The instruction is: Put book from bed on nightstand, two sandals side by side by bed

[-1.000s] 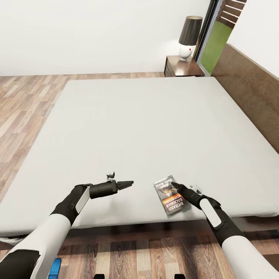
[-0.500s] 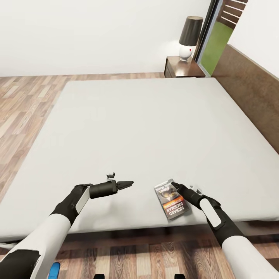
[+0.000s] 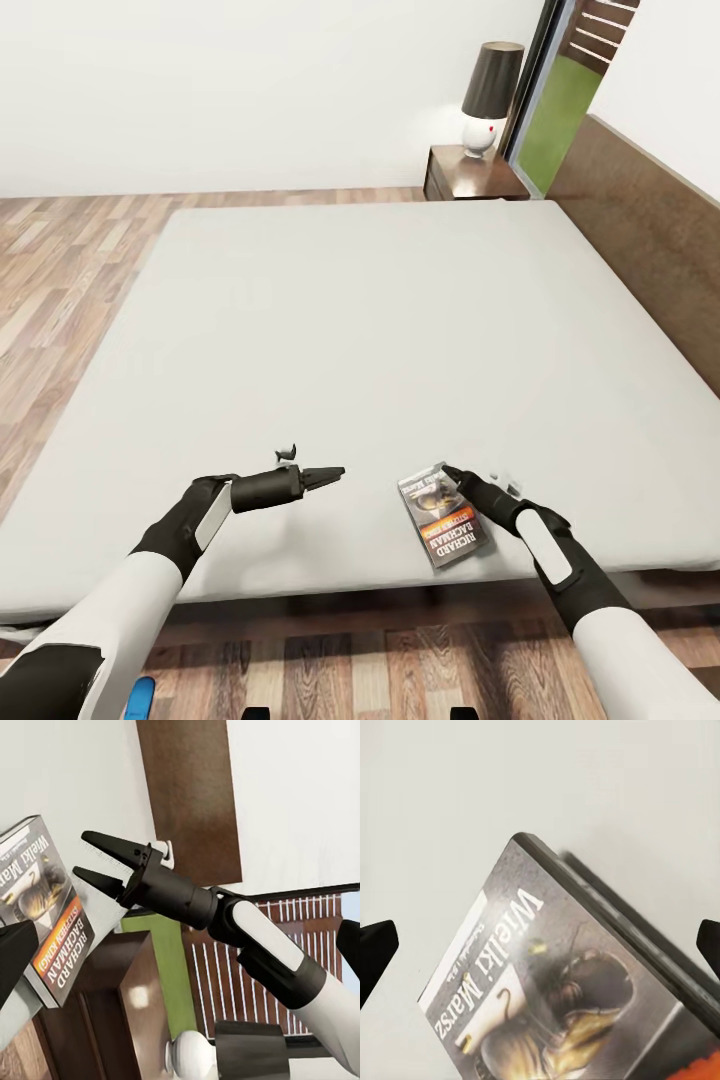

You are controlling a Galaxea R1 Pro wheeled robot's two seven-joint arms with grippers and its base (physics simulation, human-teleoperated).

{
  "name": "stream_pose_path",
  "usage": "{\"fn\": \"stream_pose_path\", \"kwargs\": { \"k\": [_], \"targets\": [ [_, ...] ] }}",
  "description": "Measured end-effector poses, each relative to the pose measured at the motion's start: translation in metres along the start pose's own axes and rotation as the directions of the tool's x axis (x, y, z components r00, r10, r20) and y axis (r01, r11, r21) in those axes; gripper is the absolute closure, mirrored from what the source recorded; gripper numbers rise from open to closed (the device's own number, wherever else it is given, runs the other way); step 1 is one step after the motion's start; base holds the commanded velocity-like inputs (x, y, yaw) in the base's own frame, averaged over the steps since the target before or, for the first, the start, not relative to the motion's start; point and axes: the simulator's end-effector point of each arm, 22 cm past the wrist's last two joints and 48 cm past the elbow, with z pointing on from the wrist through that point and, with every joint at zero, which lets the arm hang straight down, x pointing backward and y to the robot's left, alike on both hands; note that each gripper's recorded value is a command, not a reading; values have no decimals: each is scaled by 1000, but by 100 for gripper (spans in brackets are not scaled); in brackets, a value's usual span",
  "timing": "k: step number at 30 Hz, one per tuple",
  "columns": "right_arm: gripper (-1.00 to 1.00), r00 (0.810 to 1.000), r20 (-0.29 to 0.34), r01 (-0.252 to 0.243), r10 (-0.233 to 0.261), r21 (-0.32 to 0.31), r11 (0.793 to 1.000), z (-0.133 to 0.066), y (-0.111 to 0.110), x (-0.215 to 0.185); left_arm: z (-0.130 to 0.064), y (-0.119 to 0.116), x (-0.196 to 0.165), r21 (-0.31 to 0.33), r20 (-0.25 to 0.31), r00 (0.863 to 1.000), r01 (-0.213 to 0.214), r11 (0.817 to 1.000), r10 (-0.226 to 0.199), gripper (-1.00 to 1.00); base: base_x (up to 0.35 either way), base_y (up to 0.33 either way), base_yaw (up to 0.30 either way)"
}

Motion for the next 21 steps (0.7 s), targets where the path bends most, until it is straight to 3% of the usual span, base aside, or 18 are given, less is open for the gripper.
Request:
{"fn": "stream_pose_path", "kwargs": {
  "k": [12,21],
  "targets": [
    [-100,995,84,64,-58,-70,995,-15,34,-47,1,-1,0,2,-1,1000,0,1000,0,-100,0,0,0],
    [-100,994,80,84,-79,-70,994,-22,33,-57,1,0,1,1,-2,1000,0,1000,0,-100,0,0,0]
  ]
}}
